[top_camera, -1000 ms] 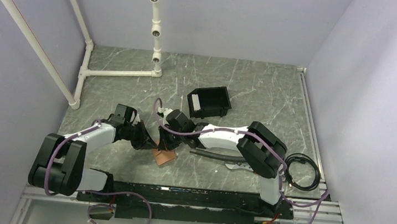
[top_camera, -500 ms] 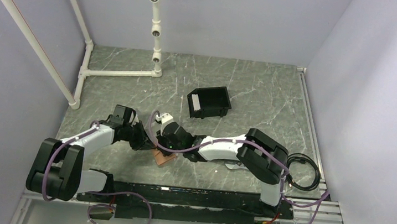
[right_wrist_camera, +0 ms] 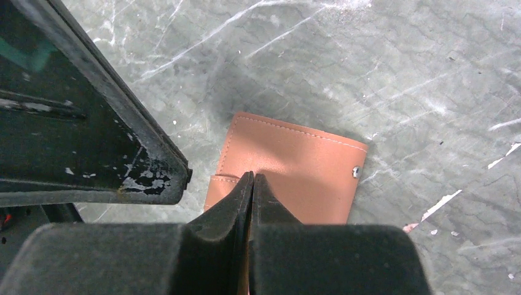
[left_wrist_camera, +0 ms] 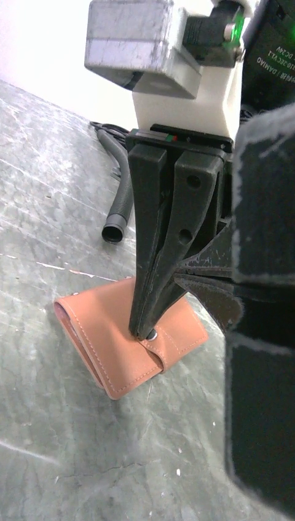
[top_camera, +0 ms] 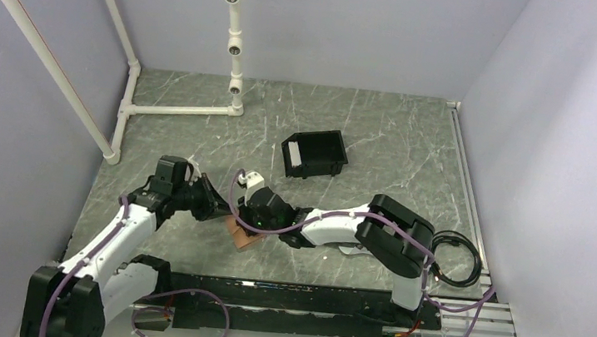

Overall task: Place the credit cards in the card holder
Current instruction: Close the card holder at the center of the board.

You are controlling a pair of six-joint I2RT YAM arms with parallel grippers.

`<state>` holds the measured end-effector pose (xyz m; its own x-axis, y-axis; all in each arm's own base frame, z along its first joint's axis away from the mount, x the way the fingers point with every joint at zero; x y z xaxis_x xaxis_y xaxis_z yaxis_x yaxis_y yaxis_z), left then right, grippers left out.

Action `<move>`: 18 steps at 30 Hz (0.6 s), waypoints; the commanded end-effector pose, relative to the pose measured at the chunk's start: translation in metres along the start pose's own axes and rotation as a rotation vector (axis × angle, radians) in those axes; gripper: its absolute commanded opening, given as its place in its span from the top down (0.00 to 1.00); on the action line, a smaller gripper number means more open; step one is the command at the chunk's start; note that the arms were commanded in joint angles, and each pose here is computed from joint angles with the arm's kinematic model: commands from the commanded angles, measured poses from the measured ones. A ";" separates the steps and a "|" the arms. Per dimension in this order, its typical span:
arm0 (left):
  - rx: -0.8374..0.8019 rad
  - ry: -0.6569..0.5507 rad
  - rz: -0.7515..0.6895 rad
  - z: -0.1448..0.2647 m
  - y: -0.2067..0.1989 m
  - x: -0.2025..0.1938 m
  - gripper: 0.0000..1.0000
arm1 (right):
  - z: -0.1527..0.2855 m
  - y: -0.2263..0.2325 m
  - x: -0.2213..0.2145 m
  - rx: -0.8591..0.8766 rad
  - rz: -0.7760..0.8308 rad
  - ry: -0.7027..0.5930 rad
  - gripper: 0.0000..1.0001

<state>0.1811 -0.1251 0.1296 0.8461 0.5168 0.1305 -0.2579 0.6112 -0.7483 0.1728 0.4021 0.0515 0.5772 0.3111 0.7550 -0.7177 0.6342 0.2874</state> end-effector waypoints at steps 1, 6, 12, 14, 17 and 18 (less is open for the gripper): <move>0.006 0.100 0.081 -0.006 0.006 -0.011 1.00 | 0.025 -0.058 -0.119 -0.187 0.044 0.440 1.00; -0.012 0.156 0.108 -0.017 0.018 -0.019 1.00 | 0.027 -0.053 -0.111 -0.101 0.004 0.427 1.00; 0.026 0.194 0.121 -0.024 0.032 -0.026 1.00 | 0.033 -0.050 -0.100 0.031 -0.092 0.416 1.00; 0.034 0.185 0.112 -0.025 0.033 -0.025 1.00 | 0.033 -0.051 -0.097 0.071 -0.122 0.414 1.00; 0.037 0.178 0.103 -0.027 0.034 -0.023 1.00 | 0.034 -0.048 -0.096 0.131 -0.140 0.416 1.00; 0.029 0.177 0.100 -0.028 0.033 -0.021 1.00 | 0.034 -0.048 -0.095 0.150 -0.151 0.417 1.00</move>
<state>0.1588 -0.1313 0.0818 0.8703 0.4803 -0.1089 -0.4088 0.5813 -0.7036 0.1811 0.3825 0.0560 0.6497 0.2813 0.7063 -0.7292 0.4931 0.4744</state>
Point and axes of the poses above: each gripper's point midway between its finger pads, its own z axis back along the fingers, its own y axis along the line the jaws close on, x = y × z, the point moved 5 cm from there along z, back along the fingers, and after that the axes turned 2 degrees about z, right-handed, at the moved point
